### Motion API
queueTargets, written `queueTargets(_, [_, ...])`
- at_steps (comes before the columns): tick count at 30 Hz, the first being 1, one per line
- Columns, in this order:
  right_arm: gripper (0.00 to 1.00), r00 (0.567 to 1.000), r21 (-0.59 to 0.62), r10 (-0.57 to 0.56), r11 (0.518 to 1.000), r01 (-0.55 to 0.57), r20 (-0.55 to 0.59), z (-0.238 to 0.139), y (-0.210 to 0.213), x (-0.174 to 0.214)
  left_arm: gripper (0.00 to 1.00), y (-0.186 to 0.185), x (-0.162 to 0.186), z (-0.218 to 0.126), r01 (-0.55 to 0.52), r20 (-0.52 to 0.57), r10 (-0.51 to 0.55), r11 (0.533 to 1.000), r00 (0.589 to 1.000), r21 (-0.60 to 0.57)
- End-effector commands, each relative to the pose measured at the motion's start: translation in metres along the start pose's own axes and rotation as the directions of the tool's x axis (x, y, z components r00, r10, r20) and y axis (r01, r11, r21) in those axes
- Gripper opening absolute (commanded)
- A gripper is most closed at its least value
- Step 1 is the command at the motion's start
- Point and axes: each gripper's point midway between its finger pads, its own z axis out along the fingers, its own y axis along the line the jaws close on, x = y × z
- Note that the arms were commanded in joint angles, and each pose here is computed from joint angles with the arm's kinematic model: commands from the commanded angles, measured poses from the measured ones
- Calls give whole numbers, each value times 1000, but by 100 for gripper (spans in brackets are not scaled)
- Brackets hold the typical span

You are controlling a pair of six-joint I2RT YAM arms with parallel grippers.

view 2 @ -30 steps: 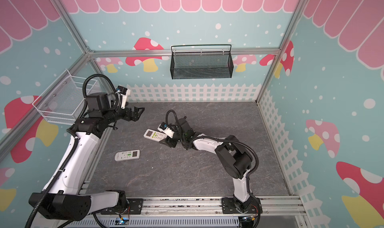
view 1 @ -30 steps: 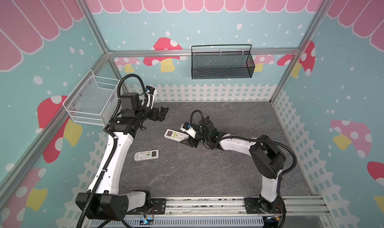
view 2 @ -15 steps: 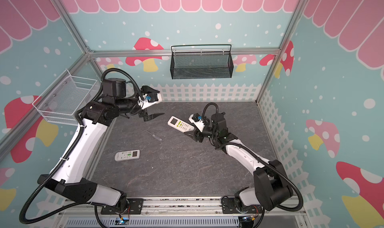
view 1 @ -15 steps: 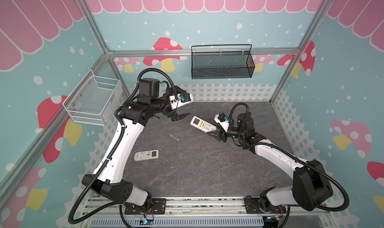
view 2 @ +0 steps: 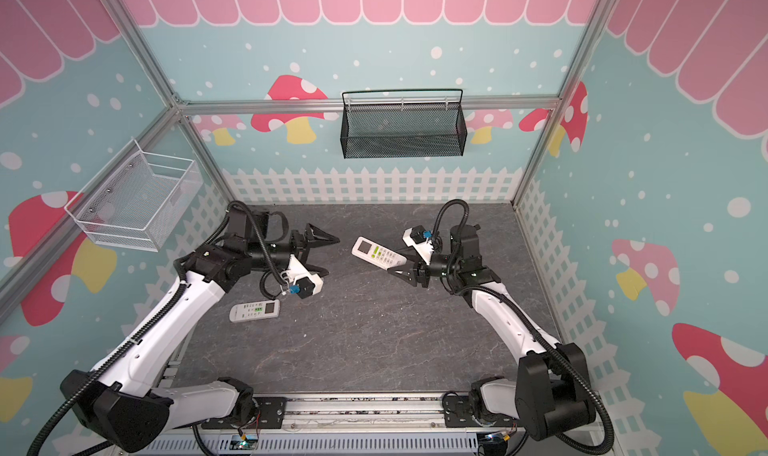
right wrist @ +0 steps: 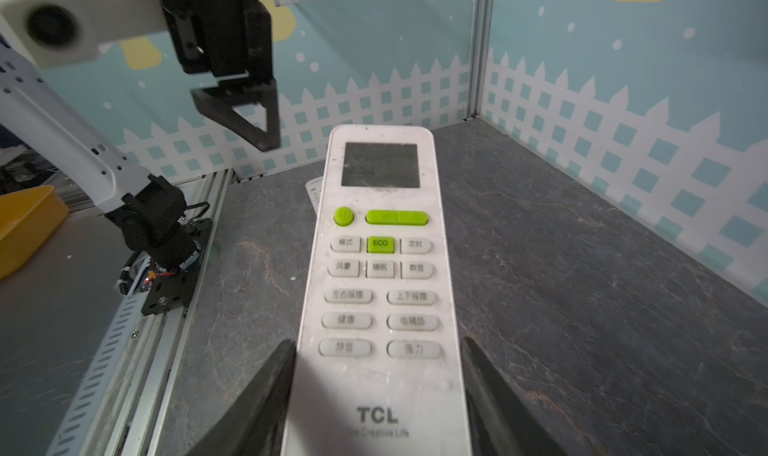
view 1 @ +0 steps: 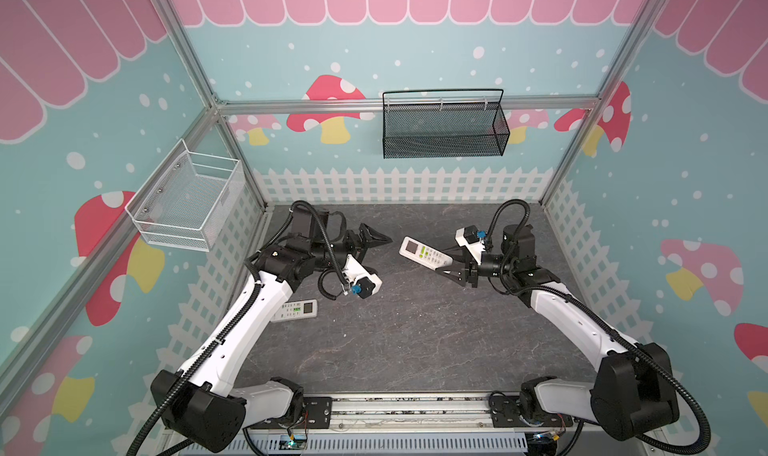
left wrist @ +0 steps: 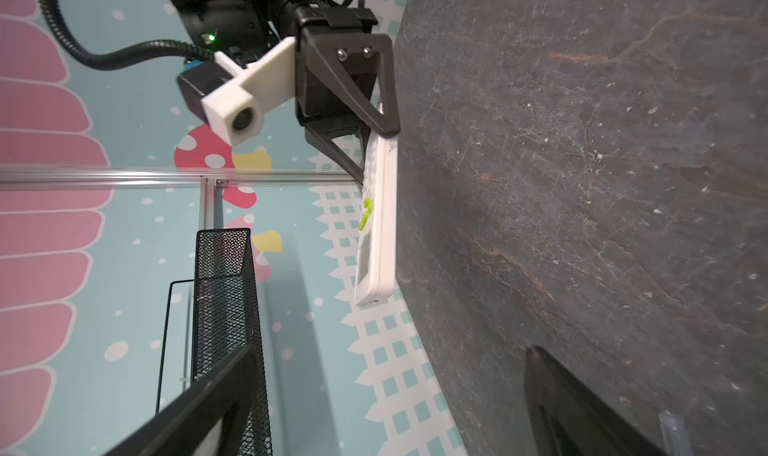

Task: Unload the batteries from the remote control
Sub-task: 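Lift the TCL remote with the right gripper while the left gripper approaches it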

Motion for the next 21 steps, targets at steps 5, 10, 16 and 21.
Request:
queueTargets(5, [28, 999, -150, -2, 989, 7, 33, 0, 22, -11, 99, 46, 1, 18, -324, -24, 331, 902, 943, -286])
queueTargets(10, [27, 999, -182, -3, 983, 10, 36, 5, 25, -12, 97, 27, 6, 27, -316, -6, 322, 924, 947, -214])
queueTargets(16, [27, 1000, -215, 0, 977, 7, 30, 13, 32, -8, 93, 6, 5, 37, -317, 25, 324, 938, 946, -140])
queueTargets(21, [27, 1000, -228, 2, 974, 2, 20, 18, 34, -5, 67, 1, -1, 39, -309, 42, 317, 941, 947, -136])
